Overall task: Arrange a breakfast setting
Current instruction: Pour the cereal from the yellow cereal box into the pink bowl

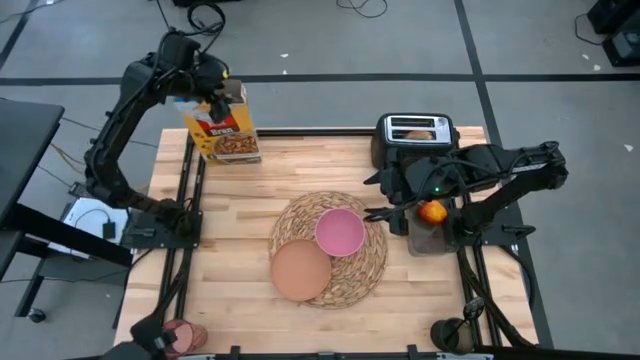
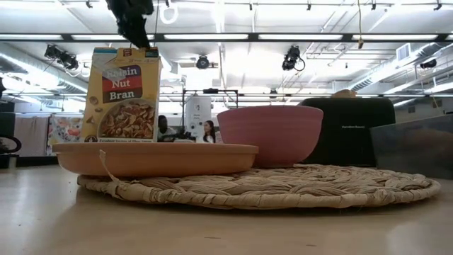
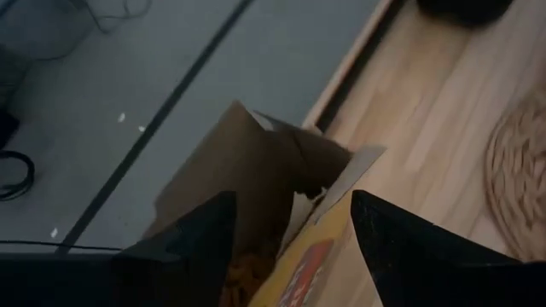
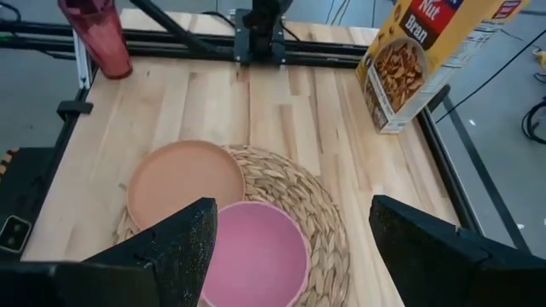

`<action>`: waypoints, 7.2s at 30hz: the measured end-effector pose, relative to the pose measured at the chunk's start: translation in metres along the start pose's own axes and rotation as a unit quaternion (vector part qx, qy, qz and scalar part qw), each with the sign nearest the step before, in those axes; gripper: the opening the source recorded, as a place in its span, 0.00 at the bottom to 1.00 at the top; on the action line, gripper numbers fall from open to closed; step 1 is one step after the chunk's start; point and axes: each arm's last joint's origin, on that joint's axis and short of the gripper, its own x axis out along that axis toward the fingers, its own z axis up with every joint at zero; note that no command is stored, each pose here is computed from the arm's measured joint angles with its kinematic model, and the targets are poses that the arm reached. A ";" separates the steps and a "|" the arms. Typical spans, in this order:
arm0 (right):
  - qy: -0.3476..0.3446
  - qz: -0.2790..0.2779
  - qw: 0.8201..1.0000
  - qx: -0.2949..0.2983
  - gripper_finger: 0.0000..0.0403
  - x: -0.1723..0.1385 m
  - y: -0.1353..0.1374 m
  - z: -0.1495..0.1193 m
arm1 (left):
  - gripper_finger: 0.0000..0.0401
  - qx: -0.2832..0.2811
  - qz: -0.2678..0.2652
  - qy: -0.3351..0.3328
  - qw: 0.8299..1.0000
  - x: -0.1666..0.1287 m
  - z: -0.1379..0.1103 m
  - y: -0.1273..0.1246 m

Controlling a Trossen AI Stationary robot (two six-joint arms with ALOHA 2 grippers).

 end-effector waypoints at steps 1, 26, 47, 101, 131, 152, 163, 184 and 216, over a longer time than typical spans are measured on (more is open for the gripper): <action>0.001 0.000 1.000 -0.001 0.77 0.000 0.000 0.000 | 0.59 0.009 -0.004 0.008 1.000 0.003 -0.001 0.000; -0.015 -0.057 0.996 -0.062 0.77 -0.013 -0.044 0.000 | 0.04 0.188 -0.111 0.176 0.960 0.043 -0.007 -0.055; -0.125 -0.054 0.990 0.044 0.79 0.016 -0.070 -0.033 | 0.00 0.212 -0.093 0.019 0.973 -0.045 0.041 -0.118; -0.167 0.089 0.979 0.082 0.91 0.220 -0.119 -0.054 | 0.00 0.177 -0.123 -0.107 0.971 -0.124 0.045 -0.168; -0.283 0.039 0.956 0.073 0.56 0.123 -0.130 -0.017 | 0.55 -0.040 -0.132 -0.303 0.943 -0.225 0.000 -0.103; -0.447 0.031 0.890 0.082 0.56 -0.017 -0.122 0.000 | 0.80 -0.091 -0.143 -0.316 0.934 -0.140 0.018 -0.151; -0.482 0.056 0.872 0.060 0.56 -0.035 -0.118 0.002 | 0.89 -0.091 -0.166 -0.313 0.931 -0.112 0.046 -0.171; -0.494 0.093 0.864 0.043 0.56 -0.039 -0.115 0.004 | 0.89 -0.072 -0.199 -0.384 0.899 -0.105 0.071 -0.182; -0.463 0.094 0.881 0.016 0.56 -0.032 -0.117 0.000 | 0.89 -0.048 -0.257 -0.367 0.893 -0.091 0.078 -0.195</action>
